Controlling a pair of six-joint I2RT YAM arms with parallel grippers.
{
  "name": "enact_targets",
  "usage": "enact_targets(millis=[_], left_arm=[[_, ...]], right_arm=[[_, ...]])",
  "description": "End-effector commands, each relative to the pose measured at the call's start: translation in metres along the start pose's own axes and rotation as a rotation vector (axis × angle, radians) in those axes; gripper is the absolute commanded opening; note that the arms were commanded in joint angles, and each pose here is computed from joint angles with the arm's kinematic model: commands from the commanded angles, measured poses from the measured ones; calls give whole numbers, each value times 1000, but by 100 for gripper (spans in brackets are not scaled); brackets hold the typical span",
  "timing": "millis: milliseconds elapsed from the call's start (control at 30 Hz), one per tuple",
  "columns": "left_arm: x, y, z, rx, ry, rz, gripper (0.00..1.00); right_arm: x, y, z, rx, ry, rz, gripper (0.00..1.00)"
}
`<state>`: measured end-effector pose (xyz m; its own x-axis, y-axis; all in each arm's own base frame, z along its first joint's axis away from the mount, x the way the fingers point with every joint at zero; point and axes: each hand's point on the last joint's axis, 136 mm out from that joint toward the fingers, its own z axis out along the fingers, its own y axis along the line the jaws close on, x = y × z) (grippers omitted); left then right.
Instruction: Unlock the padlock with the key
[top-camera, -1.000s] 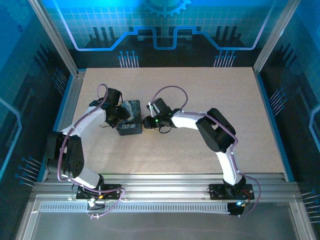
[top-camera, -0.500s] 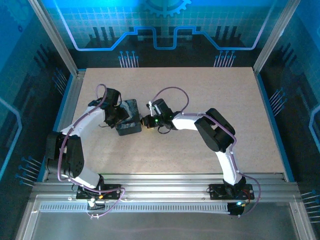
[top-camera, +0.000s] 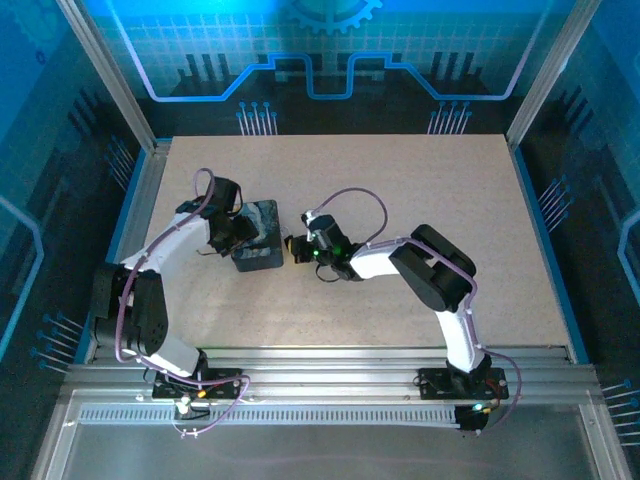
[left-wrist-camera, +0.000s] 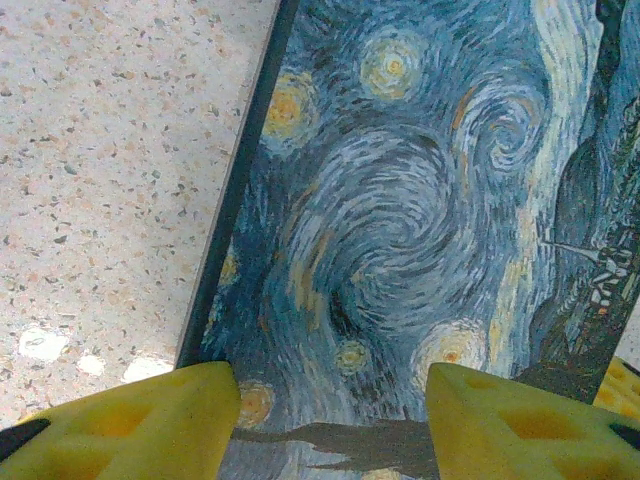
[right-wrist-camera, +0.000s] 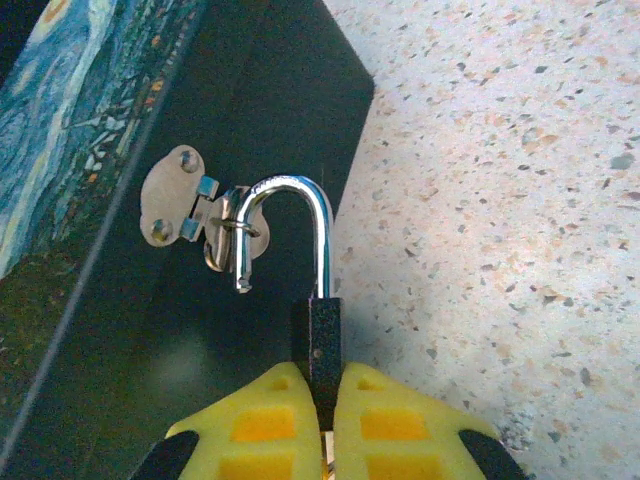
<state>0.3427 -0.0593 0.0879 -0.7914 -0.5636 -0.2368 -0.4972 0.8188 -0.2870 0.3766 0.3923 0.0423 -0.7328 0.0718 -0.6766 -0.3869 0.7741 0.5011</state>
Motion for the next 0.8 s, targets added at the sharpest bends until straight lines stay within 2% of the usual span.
enact_targets(millis=[0,233,367,433,533,667,767], left_arm=[[53,37,29,-111,235,19,55],[59,37,30,-103,264,32,54],[58,39,30,-102,258,17,54],[56,36,28,-83,258,1,55],[48,27,21,-52,237,6,56],[35,16,13,-12,211,13,56],[29,5,9,34,205,27,57]], right_arm=[[-46,23,-6,41,-161,21,0],[-60,24,5,121,-206,50,0],[-69,0,1,227,-228,116,0],[-75,-18,-10,300,-244,145,0],[-71,-48,-29,423,-190,127,0],[-55,-77,-57,490,-135,138,0],[-38,-97,-79,536,-89,166,4]])
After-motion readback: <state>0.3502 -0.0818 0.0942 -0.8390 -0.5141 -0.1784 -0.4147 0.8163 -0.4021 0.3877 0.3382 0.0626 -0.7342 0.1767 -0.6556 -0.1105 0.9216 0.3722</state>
